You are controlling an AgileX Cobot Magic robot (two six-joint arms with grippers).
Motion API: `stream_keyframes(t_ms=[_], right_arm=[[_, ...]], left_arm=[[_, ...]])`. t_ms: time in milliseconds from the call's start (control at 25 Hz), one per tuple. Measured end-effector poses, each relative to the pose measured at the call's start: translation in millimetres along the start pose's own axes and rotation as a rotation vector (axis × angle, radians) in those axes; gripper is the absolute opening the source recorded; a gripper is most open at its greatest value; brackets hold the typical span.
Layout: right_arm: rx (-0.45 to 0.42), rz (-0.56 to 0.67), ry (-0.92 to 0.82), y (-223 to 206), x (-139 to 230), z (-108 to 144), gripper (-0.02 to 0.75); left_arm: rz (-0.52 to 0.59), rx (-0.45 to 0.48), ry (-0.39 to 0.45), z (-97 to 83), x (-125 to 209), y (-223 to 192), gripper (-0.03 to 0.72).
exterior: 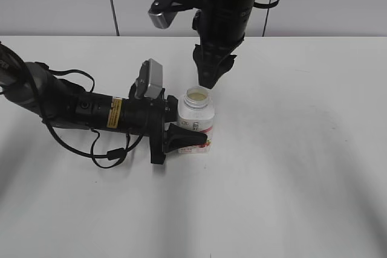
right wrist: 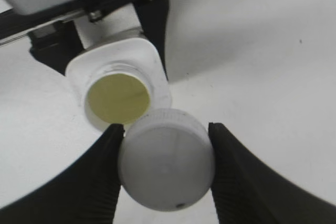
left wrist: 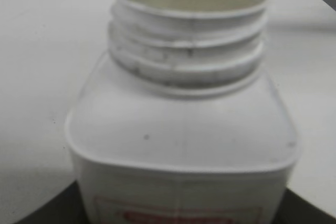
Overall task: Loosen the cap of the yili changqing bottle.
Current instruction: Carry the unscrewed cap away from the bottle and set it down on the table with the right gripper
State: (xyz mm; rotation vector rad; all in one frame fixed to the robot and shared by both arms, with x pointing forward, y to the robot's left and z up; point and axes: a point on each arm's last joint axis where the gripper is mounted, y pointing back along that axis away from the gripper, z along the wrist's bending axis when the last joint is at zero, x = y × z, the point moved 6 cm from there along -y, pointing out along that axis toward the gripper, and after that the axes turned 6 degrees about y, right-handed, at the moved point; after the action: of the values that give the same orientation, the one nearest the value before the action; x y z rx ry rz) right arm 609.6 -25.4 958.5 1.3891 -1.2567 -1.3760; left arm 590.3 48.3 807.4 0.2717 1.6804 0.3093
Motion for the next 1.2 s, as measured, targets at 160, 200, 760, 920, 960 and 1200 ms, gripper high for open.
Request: stream_keyframes(t_ms=[160, 200, 760, 920, 960, 1200], right_arm=[[0.078, 0.069, -0.21, 4, 15, -13, 0.386], [0.089, 0.074, -0.267, 4, 19, -16, 0.386], [0.041, -0.014, -0.978, 6, 147, -82, 0.386], [0.019, 0.015, -1.069, -21, 179, -75, 0.386], [0.014, 0.024, -1.089, -29, 185, -71, 0.386], [-0.004, 0.063, -1.166, -70, 207, -45, 0.386]], left_arm=[[0.0, 0.0, 0.0, 0.0, 0, 0, 0.372], [0.0, 0.0, 0.0, 0.0, 0, 0, 0.372], [0.0, -0.001, 0.0, 0.2, 0, 0, 0.372], [0.0, -0.001, 0.0, 0.2, 0, 0, 0.372], [0.0, -0.001, 0.0, 0.2, 0, 0, 0.372], [0.0, -0.001, 0.0, 0.2, 0, 0, 0.37]])
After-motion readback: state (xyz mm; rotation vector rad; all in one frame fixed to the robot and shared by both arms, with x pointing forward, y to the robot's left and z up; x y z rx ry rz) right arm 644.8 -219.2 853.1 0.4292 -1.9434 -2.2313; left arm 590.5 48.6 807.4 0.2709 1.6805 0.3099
